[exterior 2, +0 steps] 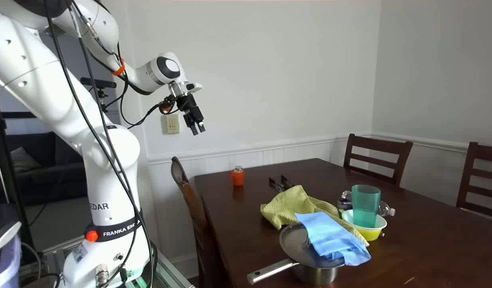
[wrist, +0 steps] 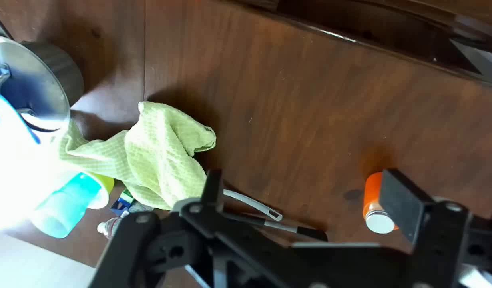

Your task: Use the blue towel on the lid to remove the lid from the pot and put it on the table on the left side of the pot on the table

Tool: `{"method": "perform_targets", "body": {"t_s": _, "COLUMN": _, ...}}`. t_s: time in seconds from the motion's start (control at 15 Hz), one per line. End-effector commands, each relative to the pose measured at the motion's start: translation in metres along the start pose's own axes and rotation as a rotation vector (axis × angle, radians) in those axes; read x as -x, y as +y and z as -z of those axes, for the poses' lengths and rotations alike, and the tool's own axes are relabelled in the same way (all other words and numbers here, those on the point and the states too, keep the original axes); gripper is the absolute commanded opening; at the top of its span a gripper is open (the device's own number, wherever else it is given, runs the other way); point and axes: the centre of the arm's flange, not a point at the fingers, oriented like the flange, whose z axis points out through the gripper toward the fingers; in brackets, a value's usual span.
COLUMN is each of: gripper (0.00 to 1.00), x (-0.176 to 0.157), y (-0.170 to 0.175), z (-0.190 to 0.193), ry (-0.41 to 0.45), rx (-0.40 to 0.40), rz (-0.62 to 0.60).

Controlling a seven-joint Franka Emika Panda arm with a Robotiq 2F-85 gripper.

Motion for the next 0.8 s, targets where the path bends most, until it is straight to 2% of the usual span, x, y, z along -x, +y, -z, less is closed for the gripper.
{"method": "perform_targets", "body": {"t_s": 0.0, "gripper": 1.0, "x": 0.0, "y": 0.0, "z": 0.0, "ry": 0.0, "rx": 0.0, "rz": 0.0}}
{"method": "perform_targets", "body": {"t_s": 0.47, "gripper": 1.0, "x": 0.0, "y": 0.0, "z": 0.0, "ry": 0.0, "rx": 0.0, "rz": 0.0}}
{"method": "perform_targets", "body": {"t_s": 0.6, "gripper": 1.0, "x": -0.015, "y": 0.026, "z": -0.021, "ry": -0.054, "rx": 0.015, "rz": -0.06}}
{"method": "perform_targets", "body": {"t_s": 0.73, "gripper": 1.0, "x": -0.031, "y": 0.07, "z": -0.046, "ry": -0.096, "rx": 0.015, "rz": -0.112}}
